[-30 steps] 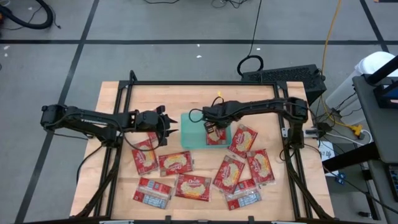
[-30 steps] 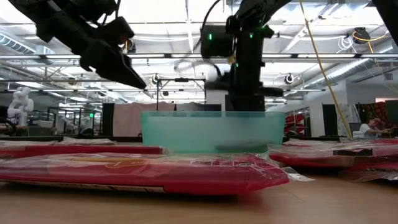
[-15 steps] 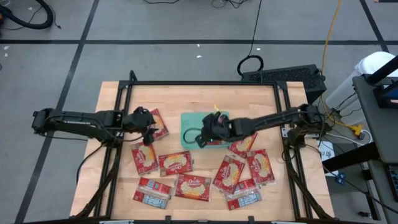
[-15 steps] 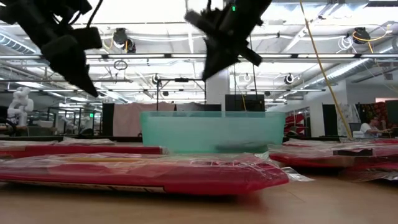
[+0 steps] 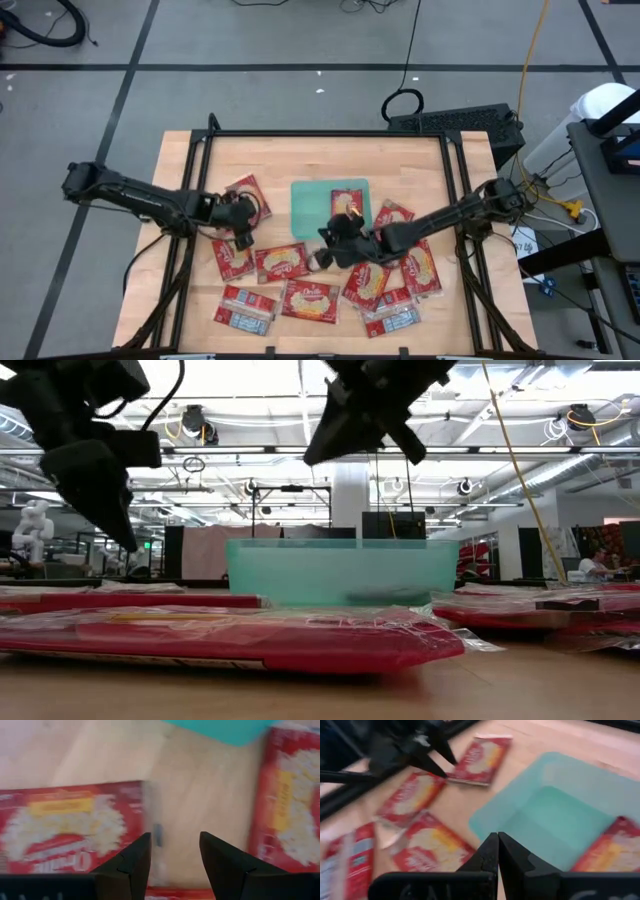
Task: Sort popcorn bags into baskets
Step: Put the red popcorn bag into the green bin
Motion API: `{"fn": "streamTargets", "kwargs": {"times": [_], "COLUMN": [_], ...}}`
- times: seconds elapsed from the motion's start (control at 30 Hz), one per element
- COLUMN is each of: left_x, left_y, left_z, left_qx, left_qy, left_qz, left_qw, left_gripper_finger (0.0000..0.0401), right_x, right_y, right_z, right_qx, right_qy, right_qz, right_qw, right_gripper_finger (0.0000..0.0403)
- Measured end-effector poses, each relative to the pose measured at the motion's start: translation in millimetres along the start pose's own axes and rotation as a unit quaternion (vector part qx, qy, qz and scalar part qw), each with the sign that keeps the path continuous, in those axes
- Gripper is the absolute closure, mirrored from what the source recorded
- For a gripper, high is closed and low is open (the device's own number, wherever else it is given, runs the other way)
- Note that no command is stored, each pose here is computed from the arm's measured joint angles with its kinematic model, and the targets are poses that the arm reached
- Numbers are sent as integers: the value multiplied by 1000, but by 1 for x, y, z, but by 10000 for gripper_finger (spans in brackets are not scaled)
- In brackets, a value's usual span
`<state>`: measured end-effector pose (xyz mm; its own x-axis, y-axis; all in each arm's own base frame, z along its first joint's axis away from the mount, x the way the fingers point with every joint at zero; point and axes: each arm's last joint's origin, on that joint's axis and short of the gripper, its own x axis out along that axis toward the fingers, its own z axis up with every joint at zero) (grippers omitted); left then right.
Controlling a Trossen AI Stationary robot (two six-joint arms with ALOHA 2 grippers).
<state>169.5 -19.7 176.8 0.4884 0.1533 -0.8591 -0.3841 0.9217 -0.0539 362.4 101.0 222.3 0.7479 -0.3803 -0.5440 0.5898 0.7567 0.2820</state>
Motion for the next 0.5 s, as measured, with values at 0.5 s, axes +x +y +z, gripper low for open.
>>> {"fn": "streamTargets", "kwargs": {"times": [0.5], "left_x": [8], "left_y": [-61], "left_z": [-24], "left_qx": [105], "left_qy": [-11], "left_qz": [-87], "left_qw": [991], "left_gripper_finger": [226], "right_x": [-7], "right_y": [5], "right_z": [-31], "right_qx": [34], "right_qy": [-86], "right_qz": [84], "right_qw": [992], "right_gripper_finger": [403]}}
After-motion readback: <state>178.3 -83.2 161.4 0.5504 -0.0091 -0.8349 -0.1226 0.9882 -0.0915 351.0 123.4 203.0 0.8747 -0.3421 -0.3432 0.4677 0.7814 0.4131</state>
